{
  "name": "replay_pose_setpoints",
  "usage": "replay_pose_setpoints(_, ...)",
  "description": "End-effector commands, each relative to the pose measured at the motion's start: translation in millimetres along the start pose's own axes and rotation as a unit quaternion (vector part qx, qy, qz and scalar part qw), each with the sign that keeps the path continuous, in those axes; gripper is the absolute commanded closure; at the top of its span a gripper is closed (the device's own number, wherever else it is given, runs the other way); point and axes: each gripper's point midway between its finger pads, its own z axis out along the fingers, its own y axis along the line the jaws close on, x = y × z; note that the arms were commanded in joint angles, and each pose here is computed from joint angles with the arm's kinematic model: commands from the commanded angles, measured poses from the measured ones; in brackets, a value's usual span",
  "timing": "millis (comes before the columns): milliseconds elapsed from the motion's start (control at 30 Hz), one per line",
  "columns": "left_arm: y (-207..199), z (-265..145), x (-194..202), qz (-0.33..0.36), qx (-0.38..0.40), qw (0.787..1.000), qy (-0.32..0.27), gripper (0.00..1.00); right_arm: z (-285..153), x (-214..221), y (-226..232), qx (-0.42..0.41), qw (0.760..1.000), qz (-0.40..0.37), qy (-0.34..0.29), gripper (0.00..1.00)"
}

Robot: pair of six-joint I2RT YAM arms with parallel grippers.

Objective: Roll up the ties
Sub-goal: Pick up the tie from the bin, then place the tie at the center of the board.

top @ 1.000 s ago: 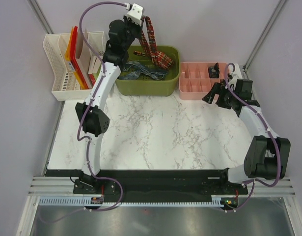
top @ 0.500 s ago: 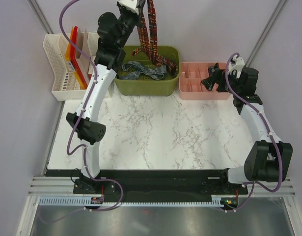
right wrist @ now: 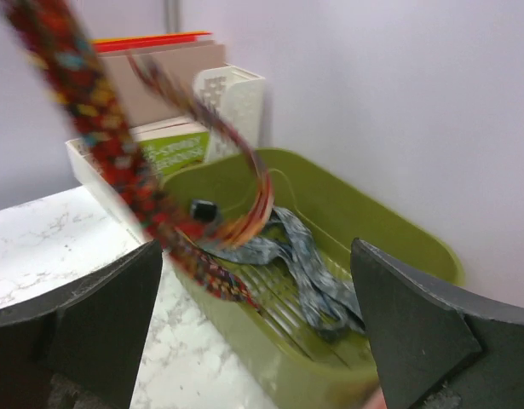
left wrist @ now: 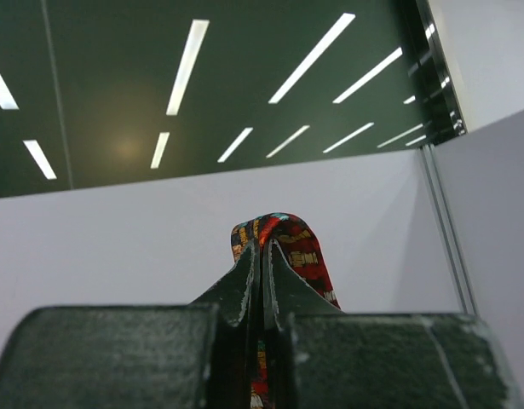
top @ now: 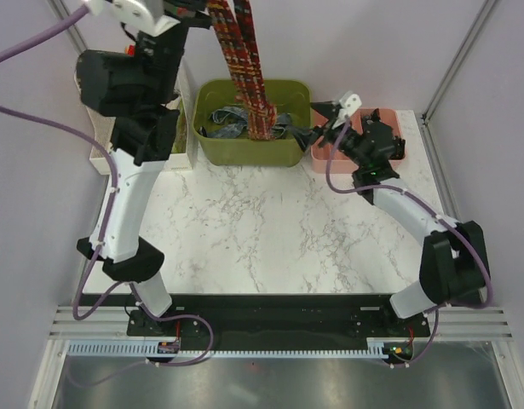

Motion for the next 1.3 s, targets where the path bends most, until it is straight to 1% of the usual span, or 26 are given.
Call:
replay_pose_setpoints(0, 20, -6, -53, 0.022, -0.029, 0.998, -0.042, 0.98, 55, -43, 46, -0.050, 0.989, -0.089, -0.106, 0.02)
replay_pose_setpoints(33, 18, -6, -57, 0.022, -0.026, 0.998, -0.044, 0.98, 68, -38, 77, -0.085, 0.987, -0.078, -0.113, 0.02)
replay_pose_setpoints(100, 16, -8, -63, 0.029, -0.025, 0.998, -0.044, 0.98, 74, -45, 110, -0.124, 0.981, -0.074, -0.128, 0.02)
replay_pose_setpoints(133, 17, -10, -67, 0.034, -0.024, 0.998, -0.040, 0.98, 73, -52, 140, -0.157, 0.975, -0.074, -0.139, 0.02)
replay_pose_setpoints(167, 18, -11, -69, 0.038, -0.025, 0.998, -0.039, 0.98, 69, -53, 156, -0.177, 0.971, -0.079, -0.142, 0.02)
replay_pose_setpoints(200, 18, -12, -65, 0.042, -0.025, 0.998, -0.032, 0.98, 62, -41, 170, -0.191, 0.968, -0.091, -0.134, 0.02)
replay_pose_setpoints(233, 21, -15, -74, 0.050, -0.028, 0.998, -0.036, 0.98, 54, -51, 186, -0.206, 0.963, -0.096, -0.146, 0.02)
replay_pose_setpoints(300, 21, -17, -72, 0.056, -0.025, 0.998, -0.031, 0.98, 36, -44, 199, -0.219, 0.960, -0.103, -0.139, 0.02)
replay_pose_setpoints(333, 23, -20, -79, 0.058, -0.026, 0.997, -0.033, 0.98, 31, -42, 198, -0.217, 0.960, -0.111, -0.136, 0.02)
replay_pose_setpoints(367, 26, -22, -75, 0.057, -0.034, 0.998, -0.023, 0.98, 27, -32, 194, -0.206, 0.965, -0.114, -0.119, 0.02)
replay_pose_setpoints(433, 28, -25, -79, 0.057, -0.035, 0.998, -0.021, 0.98, 15, -30, 184, -0.203, 0.967, -0.120, -0.092, 0.02)
replay_pose_setpoints(500, 22, -27, -69, 0.055, -0.025, 0.998, -0.009, 0.98, -3, -20, 181, -0.212, 0.969, -0.116, -0.055, 0.02)
replay_pose_setpoints(533, 22, -30, -71, 0.055, -0.023, 0.998, -0.007, 0.98, -10, -17, 181, -0.219, 0.966, -0.130, -0.047, 0.02)
replay_pose_setpoints(567, 19, -31, -60, 0.056, -0.017, 0.998, 0.004, 0.98, -18, -9, 184, -0.228, 0.965, -0.127, -0.033, 0.02)
replay_pose_setpoints(633, 17, -35, -57, 0.055, -0.014, 0.998, 0.011, 0.98, -36, -19, 198, -0.262, 0.957, -0.118, -0.036, 0.02)
replay_pose_setpoints(700, 12, -37, -42, 0.054, -0.009, 0.998, 0.023, 0.98, -43, -26, 212, -0.282, 0.954, -0.096, -0.038, 0.02)
replay_pose_setpoints(767, 10, -38, -34, 0.056, -0.008, 0.998, 0.030, 0.98, -39, -28, 226, -0.289, 0.954, -0.072, -0.036, 0.02)
replay_pose_setpoints(867, 9, -37, -30, 0.055, -0.008, 0.998, 0.032, 0.98, -20, -31, 230, -0.273, 0.959, -0.049, -0.049, 0.02)
replay_pose_setpoints(933, 9, -35, -30, 0.055, -0.011, 0.998, 0.031, 0.98, -6, -38, 229, -0.261, 0.962, -0.046, -0.059, 0.02)
replay_pose_setpoints(1000, 9, -33, -23, 0.053, -0.014, 0.998, 0.039, 0.98, 7, -31, 232, -0.256, 0.964, -0.041, -0.063, 0.02)
replay_pose_setpoints(1033, 9, -33, -23, 0.051, -0.016, 0.998, 0.040, 0.98, 16, -36, 227, -0.240, 0.967, -0.044, -0.072, 0.02)
replay_pose_setpoints(1100, 8, -32, -20, 0.047, -0.015, 0.998, 0.041, 0.98, 36, -25, 218, -0.205, 0.976, -0.037, -0.067, 0.02)
replay_pose_setpoints(1133, 7, -32, -20, 0.044, -0.013, 0.998, 0.040, 0.98, 49, -31, 201, -0.156, 0.984, -0.037, -0.072, 0.02)
replay_pose_setpoints(1167, 7, -32, -22, 0.043, -0.012, 0.998, 0.039, 0.98, 57, -22, 192, -0.132, 0.988, -0.037, -0.066, 0.02)
replay_pose_setpoints(1200, 5, -31, -18, 0.044, -0.009, 0.998, 0.043, 0.98, 61, -23, 182, -0.106, 0.991, -0.038, -0.068, 0.02)
replay_pose_setpoints(1267, 8, -31, -21, 0.046, -0.014, 0.998, 0.042, 0.98, 59, -29, 168, -0.088, 0.992, -0.039, -0.078, 0.02)
